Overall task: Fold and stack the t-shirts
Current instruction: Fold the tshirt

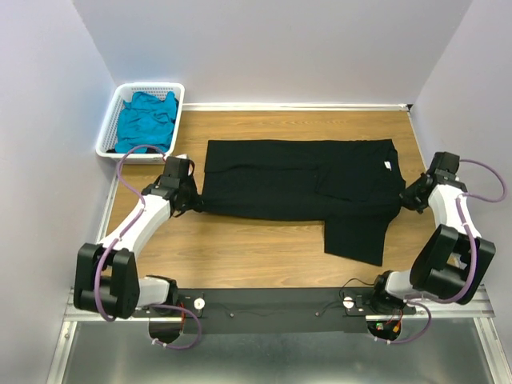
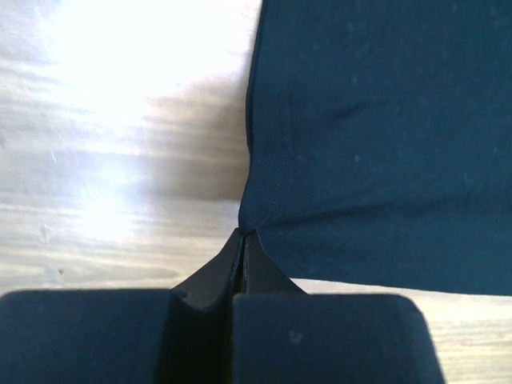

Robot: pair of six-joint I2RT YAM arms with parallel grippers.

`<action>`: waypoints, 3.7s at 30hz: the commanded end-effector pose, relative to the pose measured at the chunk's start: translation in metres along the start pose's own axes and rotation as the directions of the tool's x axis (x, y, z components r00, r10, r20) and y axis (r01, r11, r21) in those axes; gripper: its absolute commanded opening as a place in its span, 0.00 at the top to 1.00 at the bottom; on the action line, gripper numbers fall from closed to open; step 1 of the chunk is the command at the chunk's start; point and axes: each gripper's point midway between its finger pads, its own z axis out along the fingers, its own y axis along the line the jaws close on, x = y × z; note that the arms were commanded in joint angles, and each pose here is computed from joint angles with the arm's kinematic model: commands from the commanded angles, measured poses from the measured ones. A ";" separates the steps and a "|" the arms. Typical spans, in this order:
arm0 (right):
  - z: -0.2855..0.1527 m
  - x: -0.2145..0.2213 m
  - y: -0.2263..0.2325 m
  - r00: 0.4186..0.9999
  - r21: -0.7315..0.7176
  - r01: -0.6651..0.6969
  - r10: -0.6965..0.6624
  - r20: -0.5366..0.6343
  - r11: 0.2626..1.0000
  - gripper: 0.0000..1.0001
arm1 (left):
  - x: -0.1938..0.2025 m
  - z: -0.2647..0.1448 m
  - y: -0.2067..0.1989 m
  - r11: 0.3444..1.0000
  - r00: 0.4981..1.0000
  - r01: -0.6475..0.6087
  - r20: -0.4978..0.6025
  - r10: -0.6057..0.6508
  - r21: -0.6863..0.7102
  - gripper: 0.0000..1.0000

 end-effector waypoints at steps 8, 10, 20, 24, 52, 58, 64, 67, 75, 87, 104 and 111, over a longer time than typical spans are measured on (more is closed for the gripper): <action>0.012 -0.055 0.036 0.997 -0.052 0.069 -0.067 0.043 0.996 0.99 | -0.069 0.020 -0.006 0.997 0.997 -0.048 0.063 0.052 -0.056 1.00; 0.016 -0.064 0.041 0.996 -0.048 0.075 -0.073 0.048 0.996 0.99 | -0.077 0.030 -0.008 0.996 0.997 -0.049 0.053 0.052 -0.069 1.00; 0.032 -0.099 0.053 0.993 -0.015 0.089 -0.087 0.085 0.996 0.99 | -0.090 0.078 -0.014 0.996 0.999 -0.031 0.016 0.032 -0.087 1.00; 0.047 -0.097 0.056 0.994 -0.003 0.096 -0.096 0.059 0.995 0.99 | -0.092 0.091 -0.016 0.996 1.000 -0.020 0.011 0.021 -0.088 1.00; 0.093 -0.109 0.061 0.995 0.049 0.075 -0.078 0.061 0.996 0.94 | -0.113 0.115 -0.021 0.996 0.997 0.019 0.069 -0.013 -0.085 1.00; 0.104 -0.104 0.060 0.996 0.051 0.079 -0.081 0.039 0.996 0.91 | -0.113 0.123 -0.020 0.996 0.998 0.019 0.066 -0.013 -0.088 1.00; 0.106 -0.102 0.058 0.995 0.059 0.093 -0.095 0.036 0.994 0.82 | -0.119 0.118 -0.023 0.997 0.996 0.017 0.085 -0.011 -0.074 0.72; 0.095 -0.107 0.064 0.992 0.054 0.106 -0.109 0.065 0.993 0.65 | -0.129 0.103 -0.026 0.997 0.992 0.021 0.124 -0.012 -0.068 0.47; 0.040 -0.075 0.096 0.972 -0.011 0.205 -0.202 0.123 0.979 0.25 | -0.140 0.042 -0.037 1.000 0.974 0.030 0.227 -0.027 -0.006 0.10; 0.018 0.036 0.034 0.979 -0.015 0.200 -0.201 -0.032 0.980 0.19 | -0.081 -0.012 -0.036 0.998 0.965 -0.032 0.261 0.016 0.057 0.10; 0.035 0.092 0.006 0.962 0.057 0.212 -0.198 -0.189 0.976 0.34 | -0.083 -0.015 -0.016 0.997 0.934 -0.071 0.349 0.075 -0.023 0.11; 0.044 0.108 0.001 0.952 0.066 0.214 -0.193 -0.238 0.974 0.51 | -0.088 -0.020 -0.013 0.996 0.925 -0.073 0.369 0.084 -0.043 0.12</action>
